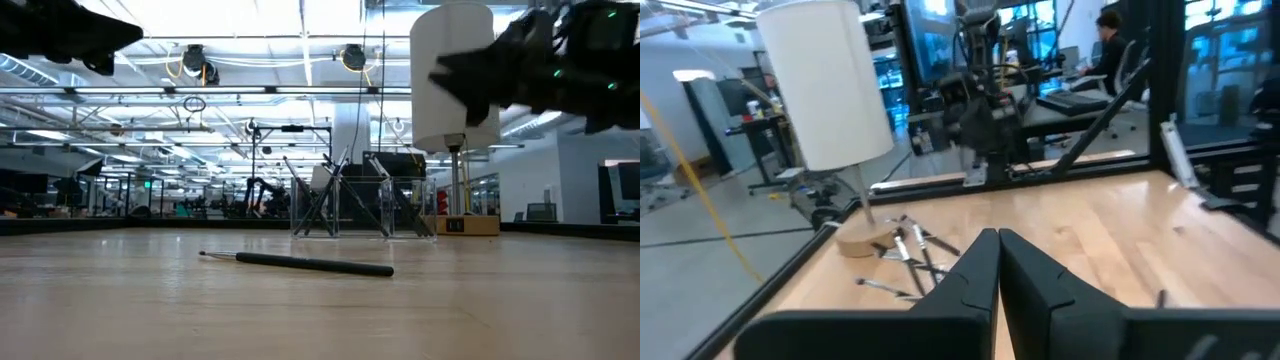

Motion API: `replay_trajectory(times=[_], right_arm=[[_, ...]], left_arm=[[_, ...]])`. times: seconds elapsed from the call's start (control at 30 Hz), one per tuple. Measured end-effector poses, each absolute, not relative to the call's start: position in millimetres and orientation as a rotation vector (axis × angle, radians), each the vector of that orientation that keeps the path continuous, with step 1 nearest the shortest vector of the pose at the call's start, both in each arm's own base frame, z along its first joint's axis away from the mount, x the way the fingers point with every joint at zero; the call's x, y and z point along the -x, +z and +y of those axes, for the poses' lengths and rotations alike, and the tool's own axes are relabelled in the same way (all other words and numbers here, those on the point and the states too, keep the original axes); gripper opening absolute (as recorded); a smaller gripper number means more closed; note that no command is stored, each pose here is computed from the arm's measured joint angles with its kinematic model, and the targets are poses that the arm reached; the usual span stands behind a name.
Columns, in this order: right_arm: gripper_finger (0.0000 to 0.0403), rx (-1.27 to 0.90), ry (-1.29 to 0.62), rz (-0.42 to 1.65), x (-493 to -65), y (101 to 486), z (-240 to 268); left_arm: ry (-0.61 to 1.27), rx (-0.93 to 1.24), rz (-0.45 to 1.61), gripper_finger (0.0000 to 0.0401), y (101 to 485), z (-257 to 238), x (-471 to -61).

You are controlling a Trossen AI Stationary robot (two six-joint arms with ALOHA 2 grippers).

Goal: Put items in baskets/containers
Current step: Put the black eyeshadow brush into the left section of the transparent organizer

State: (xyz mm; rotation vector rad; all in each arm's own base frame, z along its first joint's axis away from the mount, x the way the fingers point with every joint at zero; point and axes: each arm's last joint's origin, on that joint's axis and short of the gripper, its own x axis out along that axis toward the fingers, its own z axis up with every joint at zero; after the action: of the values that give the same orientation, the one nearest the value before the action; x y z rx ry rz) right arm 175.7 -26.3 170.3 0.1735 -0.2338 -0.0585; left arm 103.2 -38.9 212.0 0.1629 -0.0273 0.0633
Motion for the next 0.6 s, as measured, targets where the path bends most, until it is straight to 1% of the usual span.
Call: replay_trajectory(times=[0.1, 0.17, 0.27, 0.3, 0.4, 0.5, 0.6], right_arm=[[0.0121, -0.172, 0.006, -0.287, -160.1, 185.4, -21.3], [0.0086, -0.138, 0.01, -0.284, -149.7, 190.4, -18.4], [0.0024, -0.082, 0.003, -0.23, -137.2, 192.8, -15.8], [0.0012, -0.071, 0.001, -0.209, -133.7, 193.9, -15.2], [0.0012, -0.066, -0.002, -0.166, -123.6, 200.9, -13.7], [0.0007, -0.039, -0.038, -0.102, -116.5, 198.2, -13.6], [0.0002, 0.001, -0.063, -0.062, -113.4, 194.2, -13.9]], left_arm=[[0.04, -0.18, -0.041, 0.0005, 213.3, -42.5, -100.4], [0.072, -0.187, -0.039, 0.0007, 213.6, -43.4, -98.0], [0.107, -0.179, -0.039, 0.001, 214.0, -44.2, -94.5], [0.108, -0.175, -0.043, 0.0008, 214.5, -44.8, -93.6], [0.146, -0.15, -0.042, 0.0004, 214.8, -45.2, -91.6], [0.243, -0.099, -0.038, 0.0008, 215.1, -43.9, -89.5], [0.337, 0.019, -0.043, 0.0009, 214.4, -41.9, -88.2]])
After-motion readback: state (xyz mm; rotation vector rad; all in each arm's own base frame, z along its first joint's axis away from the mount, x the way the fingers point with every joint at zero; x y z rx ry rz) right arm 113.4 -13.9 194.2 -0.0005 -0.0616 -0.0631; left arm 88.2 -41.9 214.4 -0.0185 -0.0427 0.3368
